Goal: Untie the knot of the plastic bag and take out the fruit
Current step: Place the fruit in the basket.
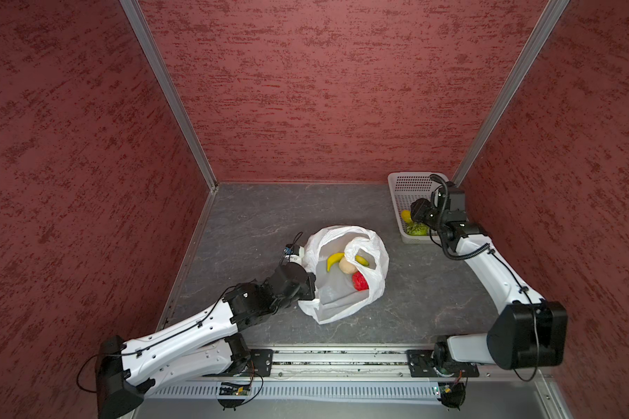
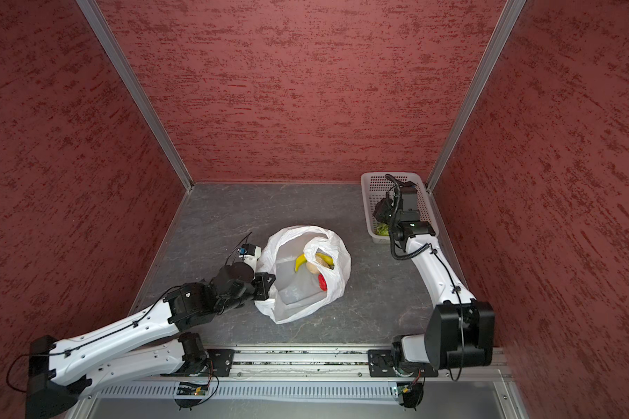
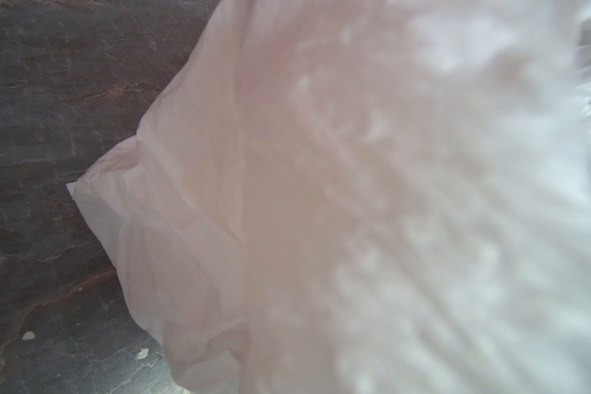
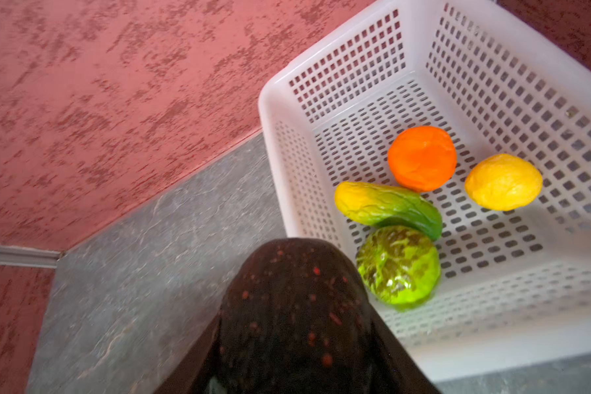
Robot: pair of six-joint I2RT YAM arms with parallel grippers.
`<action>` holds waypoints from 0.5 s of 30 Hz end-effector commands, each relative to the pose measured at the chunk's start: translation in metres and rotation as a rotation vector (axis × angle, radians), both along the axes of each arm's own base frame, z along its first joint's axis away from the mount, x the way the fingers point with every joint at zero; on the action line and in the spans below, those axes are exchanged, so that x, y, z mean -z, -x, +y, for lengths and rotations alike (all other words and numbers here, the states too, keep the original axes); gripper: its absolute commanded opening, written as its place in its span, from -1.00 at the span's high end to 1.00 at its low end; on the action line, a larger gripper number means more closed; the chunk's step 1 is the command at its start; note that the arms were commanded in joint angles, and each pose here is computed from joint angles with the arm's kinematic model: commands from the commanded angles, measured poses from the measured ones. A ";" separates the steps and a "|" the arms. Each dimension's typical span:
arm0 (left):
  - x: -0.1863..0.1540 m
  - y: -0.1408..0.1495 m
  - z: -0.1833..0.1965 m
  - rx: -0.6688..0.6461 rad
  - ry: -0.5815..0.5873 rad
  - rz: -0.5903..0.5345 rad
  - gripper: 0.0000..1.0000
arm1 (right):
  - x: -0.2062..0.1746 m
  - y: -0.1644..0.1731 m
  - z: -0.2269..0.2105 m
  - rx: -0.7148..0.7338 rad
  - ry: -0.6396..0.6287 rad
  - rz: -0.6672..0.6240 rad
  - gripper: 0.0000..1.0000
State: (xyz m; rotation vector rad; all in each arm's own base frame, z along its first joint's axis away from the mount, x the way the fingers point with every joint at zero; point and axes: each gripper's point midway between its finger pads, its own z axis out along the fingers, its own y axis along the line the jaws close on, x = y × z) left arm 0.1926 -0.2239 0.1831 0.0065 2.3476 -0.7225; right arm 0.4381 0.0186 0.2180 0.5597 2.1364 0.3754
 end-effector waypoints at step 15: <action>-0.021 -0.002 -0.003 0.067 0.006 -0.031 1.00 | 0.072 -0.123 -0.044 0.088 0.047 0.087 -0.53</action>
